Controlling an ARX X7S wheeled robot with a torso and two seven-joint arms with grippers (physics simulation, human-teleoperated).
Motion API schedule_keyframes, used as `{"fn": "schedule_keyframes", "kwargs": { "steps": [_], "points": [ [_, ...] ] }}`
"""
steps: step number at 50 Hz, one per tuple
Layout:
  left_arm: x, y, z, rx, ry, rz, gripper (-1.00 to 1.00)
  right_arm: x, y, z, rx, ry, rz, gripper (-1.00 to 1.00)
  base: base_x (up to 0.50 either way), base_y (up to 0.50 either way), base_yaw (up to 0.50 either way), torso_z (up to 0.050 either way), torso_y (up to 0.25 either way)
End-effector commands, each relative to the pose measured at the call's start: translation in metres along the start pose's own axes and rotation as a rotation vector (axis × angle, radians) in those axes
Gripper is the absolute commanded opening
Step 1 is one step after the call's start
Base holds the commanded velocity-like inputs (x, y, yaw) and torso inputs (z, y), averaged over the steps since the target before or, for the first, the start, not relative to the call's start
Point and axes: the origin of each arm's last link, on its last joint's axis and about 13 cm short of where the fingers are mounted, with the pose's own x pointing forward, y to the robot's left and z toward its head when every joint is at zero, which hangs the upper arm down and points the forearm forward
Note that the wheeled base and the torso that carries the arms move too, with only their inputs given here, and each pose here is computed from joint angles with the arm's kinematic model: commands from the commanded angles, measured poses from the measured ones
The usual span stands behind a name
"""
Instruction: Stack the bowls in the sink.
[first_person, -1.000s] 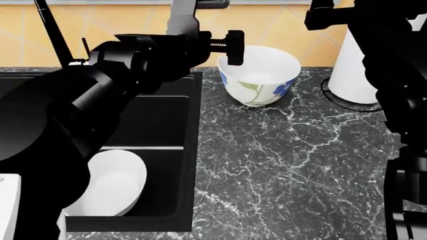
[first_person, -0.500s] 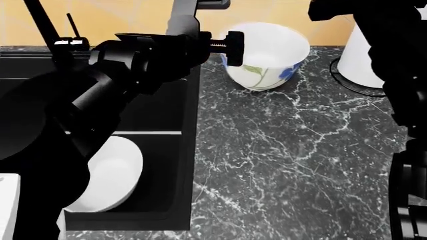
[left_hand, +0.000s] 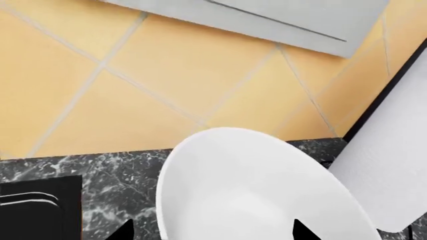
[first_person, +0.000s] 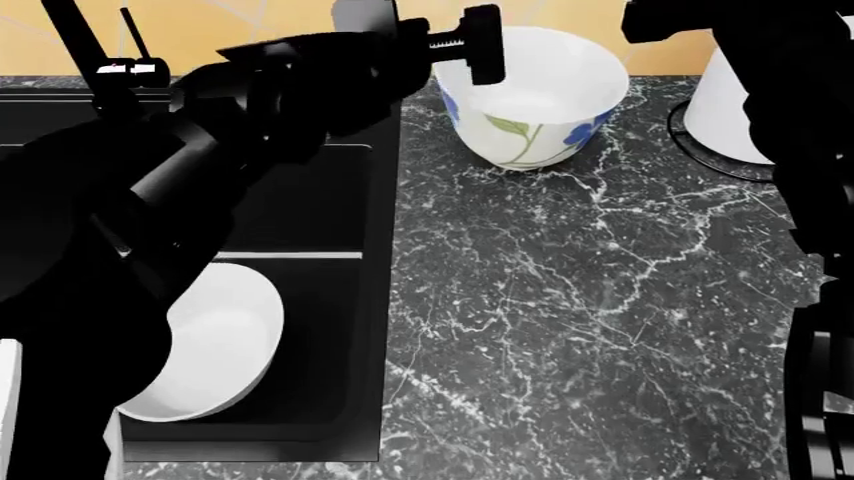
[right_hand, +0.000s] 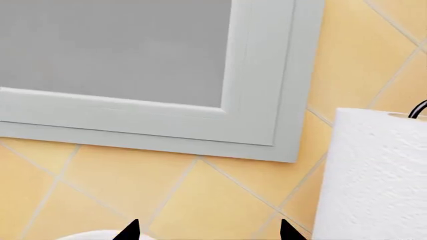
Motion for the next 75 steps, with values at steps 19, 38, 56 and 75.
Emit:
{"fn": "schedule_keyframes", "kwargs": {
  "steps": [19,38,56,75],
  "points": [
    [0.002,-0.005,-0.008,-0.135,0.020,-0.005,1.00,0.000,-0.006,-0.008,0.002,0.012,-0.014,1.00,0.00,0.00,0.00,0.000,0.000],
    [0.005,-0.003,-0.023,-0.134,0.052,0.012,1.00,0.002,-0.006,-0.013,0.006,0.021,-0.015,1.00,0.00,0.00,0.00,0.000,0.000],
    [0.007,-0.001,-0.039,-0.128,0.090,0.002,1.00,0.002,-0.007,-0.013,0.001,0.021,-0.011,1.00,0.00,0.00,0.00,0.000,0.000],
    [0.009,0.001,-0.055,-0.106,0.129,0.000,1.00,0.004,-0.010,-0.023,0.003,0.038,-0.022,1.00,0.00,0.00,0.00,0.000,0.000]
  ]
}}
